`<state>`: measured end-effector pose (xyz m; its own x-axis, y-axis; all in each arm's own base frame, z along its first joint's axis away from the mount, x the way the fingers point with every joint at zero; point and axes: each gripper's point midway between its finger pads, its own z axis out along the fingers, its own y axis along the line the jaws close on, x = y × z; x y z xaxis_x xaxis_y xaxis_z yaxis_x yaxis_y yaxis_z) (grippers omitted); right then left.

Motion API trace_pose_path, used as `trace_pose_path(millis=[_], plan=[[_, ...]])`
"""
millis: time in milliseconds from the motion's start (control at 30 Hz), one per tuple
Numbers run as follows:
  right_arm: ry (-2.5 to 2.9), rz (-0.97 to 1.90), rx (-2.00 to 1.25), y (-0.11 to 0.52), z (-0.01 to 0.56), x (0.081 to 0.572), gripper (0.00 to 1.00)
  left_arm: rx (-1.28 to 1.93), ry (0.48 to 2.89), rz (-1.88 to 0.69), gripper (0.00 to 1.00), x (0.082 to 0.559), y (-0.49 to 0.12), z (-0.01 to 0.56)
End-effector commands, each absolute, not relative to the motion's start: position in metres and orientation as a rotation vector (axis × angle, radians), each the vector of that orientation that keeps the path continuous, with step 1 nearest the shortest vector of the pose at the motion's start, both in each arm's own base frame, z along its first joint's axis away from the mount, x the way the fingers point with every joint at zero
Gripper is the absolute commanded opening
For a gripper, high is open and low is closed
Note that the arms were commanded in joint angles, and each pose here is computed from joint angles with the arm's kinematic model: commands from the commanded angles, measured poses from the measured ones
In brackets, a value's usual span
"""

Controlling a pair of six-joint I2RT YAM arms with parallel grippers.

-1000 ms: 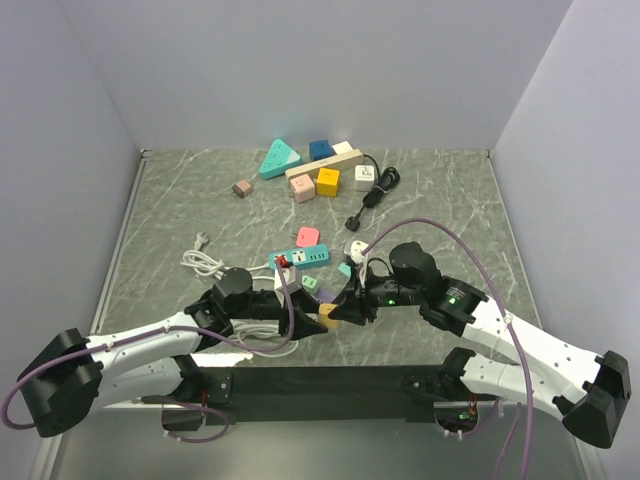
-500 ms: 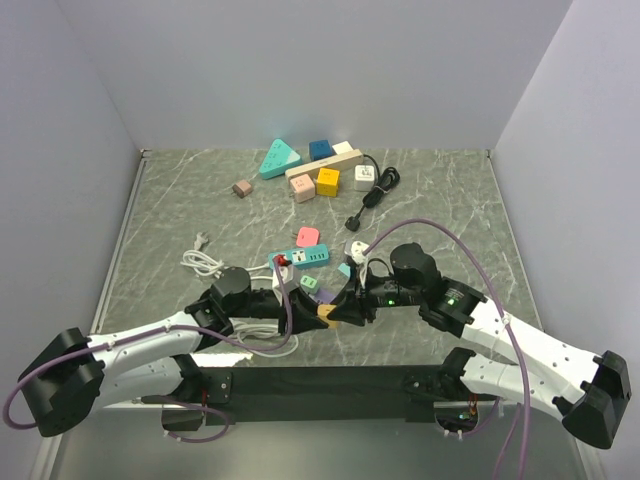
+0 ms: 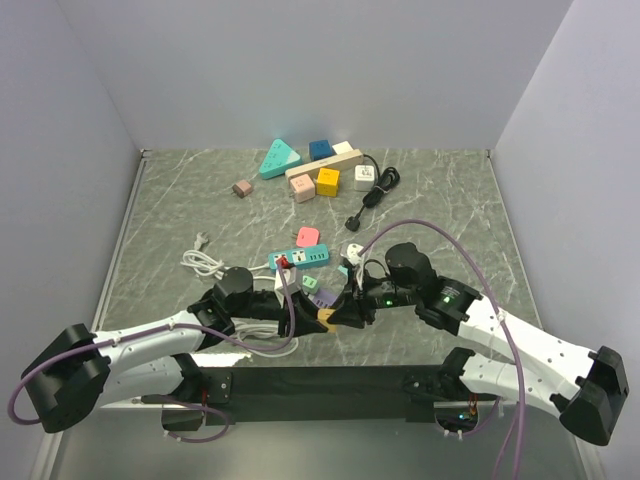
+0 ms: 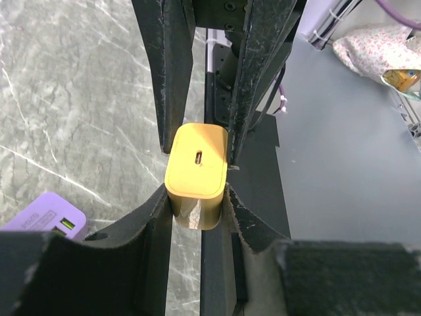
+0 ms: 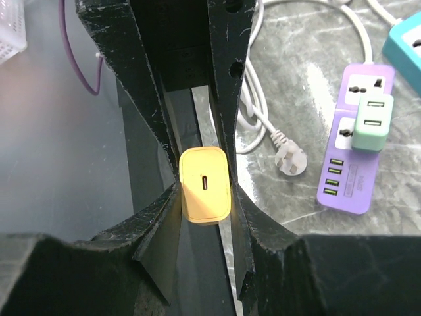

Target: Insert the plug

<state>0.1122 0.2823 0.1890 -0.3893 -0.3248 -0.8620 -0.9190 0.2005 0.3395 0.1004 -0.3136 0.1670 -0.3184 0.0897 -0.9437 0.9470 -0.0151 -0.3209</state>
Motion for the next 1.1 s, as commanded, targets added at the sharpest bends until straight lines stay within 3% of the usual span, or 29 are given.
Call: trace_pose_path(millis=[0,33,133,333,667,867,900,1000,1067], plan=[[1.78,1.168,-1.146,0.29,0.207,0.124,0.31,1.191,1.386,-1.462,0.01,0.091,-0.316,0.18],[1.784,1.157,-1.14,0.29,0.207,0.126,0.4,1.193,1.387,-1.465,0.01,0.09,-0.316,0.179],[1.78,1.163,-1.144,0.292,0.206,0.127,0.49,1.188,1.386,-1.461,0.01,0.091,-0.316,0.18],[1.767,1.203,-1.177,0.295,0.205,0.121,0.57,1.187,1.391,-1.455,0.01,0.092,-0.316,0.179],[1.769,1.253,-1.22,0.298,0.199,0.114,0.57,1.18,1.4,-1.443,0.01,0.094,-0.317,0.179],[1.776,1.267,-1.243,0.299,0.194,0.112,0.17,1.156,1.42,-1.424,0.01,0.099,-0.316,0.178],[1.771,1.261,-1.242,0.299,0.194,0.113,0.04,1.145,1.431,-1.417,0.01,0.101,-0.316,0.177],[1.774,1.175,-1.159,0.295,0.199,0.128,0.0,1.069,1.487,-1.364,0.11,0.114,-0.316,0.175],[1.758,1.13,-1.083,0.292,0.207,0.141,0.0,1.016,1.522,-1.331,0.3,0.122,-0.315,0.173]])
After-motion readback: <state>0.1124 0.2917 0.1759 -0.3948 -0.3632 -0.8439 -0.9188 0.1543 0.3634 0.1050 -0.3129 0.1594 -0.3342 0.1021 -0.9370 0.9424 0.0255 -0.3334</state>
